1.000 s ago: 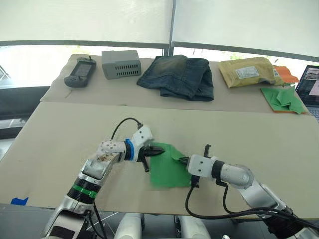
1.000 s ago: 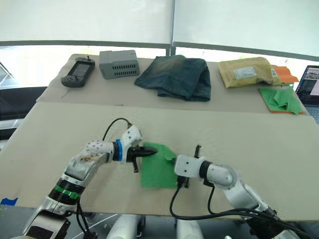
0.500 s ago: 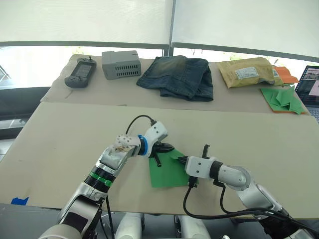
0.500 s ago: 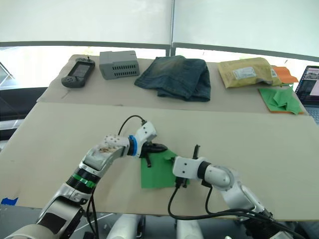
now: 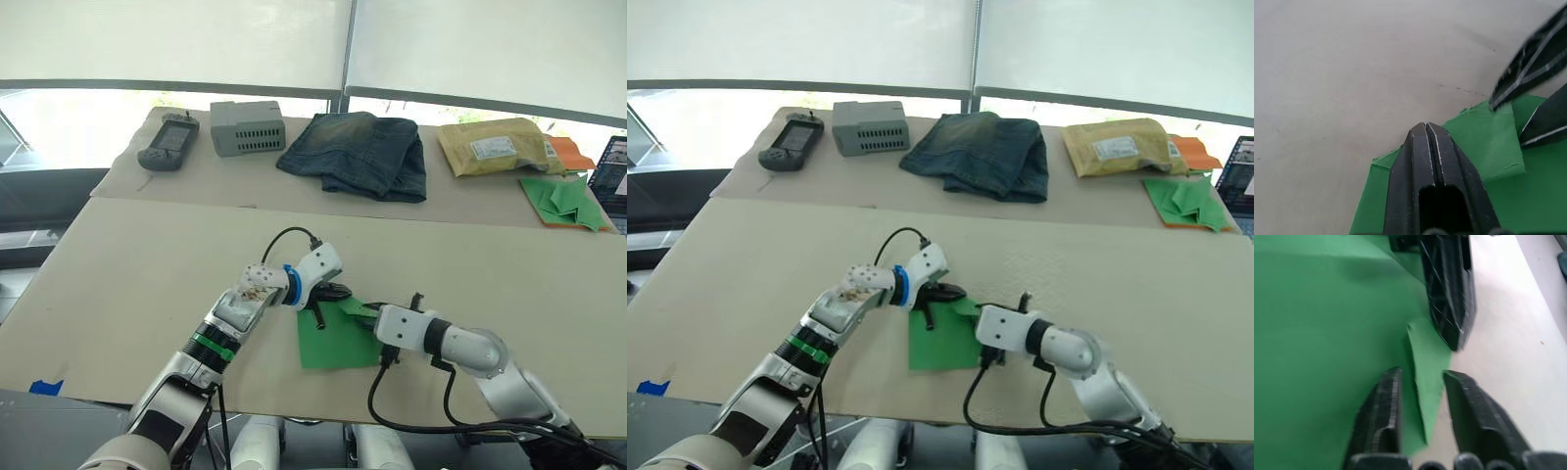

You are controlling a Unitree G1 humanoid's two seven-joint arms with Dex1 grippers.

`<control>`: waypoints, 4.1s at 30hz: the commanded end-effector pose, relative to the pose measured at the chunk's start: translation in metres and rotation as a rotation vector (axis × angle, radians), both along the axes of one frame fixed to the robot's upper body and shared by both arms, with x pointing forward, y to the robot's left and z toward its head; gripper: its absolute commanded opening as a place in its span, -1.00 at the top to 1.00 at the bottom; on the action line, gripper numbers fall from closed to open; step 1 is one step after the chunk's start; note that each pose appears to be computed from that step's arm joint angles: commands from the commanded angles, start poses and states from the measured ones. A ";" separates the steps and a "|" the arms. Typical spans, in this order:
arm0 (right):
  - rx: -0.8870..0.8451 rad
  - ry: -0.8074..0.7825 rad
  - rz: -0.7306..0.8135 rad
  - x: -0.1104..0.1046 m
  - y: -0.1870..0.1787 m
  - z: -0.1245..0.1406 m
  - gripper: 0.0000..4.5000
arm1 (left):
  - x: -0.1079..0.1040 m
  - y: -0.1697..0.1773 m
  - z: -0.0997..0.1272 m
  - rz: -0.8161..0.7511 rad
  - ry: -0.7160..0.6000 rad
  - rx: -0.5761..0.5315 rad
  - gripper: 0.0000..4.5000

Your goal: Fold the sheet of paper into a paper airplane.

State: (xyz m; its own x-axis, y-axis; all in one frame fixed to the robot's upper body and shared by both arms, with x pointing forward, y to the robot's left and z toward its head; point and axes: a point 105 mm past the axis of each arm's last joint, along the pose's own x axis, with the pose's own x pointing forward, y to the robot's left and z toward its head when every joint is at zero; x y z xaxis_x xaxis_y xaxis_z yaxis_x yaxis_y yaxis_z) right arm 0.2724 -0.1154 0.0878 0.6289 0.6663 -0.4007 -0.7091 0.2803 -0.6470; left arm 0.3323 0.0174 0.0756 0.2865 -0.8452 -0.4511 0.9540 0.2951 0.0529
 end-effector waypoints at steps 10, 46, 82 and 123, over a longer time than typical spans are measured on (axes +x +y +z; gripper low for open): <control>0.195 0.056 -0.080 0.020 0.015 0.013 0.98 | 0.006 0.017 -0.013 0.055 -0.011 0.088 1.00; 0.376 0.265 -0.268 0.017 0.001 -0.019 0.98 | -0.001 -0.002 -0.011 0.005 -0.010 0.032 1.00; 0.340 0.318 -0.120 0.023 0.029 -0.011 1.00 | -0.038 0.119 0.052 0.541 0.345 -0.302 0.50; 0.379 0.079 -0.144 0.048 0.010 0.058 1.00 | 0.002 0.085 0.054 0.428 0.250 -0.235 0.99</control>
State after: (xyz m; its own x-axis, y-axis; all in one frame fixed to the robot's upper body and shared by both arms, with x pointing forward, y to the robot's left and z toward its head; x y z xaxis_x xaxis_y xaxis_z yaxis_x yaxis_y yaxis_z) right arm 0.3204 -0.1044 0.1275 0.6874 0.6812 -0.2517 -0.7153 0.5751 -0.3971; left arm 0.3298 0.1066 0.1213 0.5335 -0.7503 -0.3904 0.6641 0.6575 -0.3560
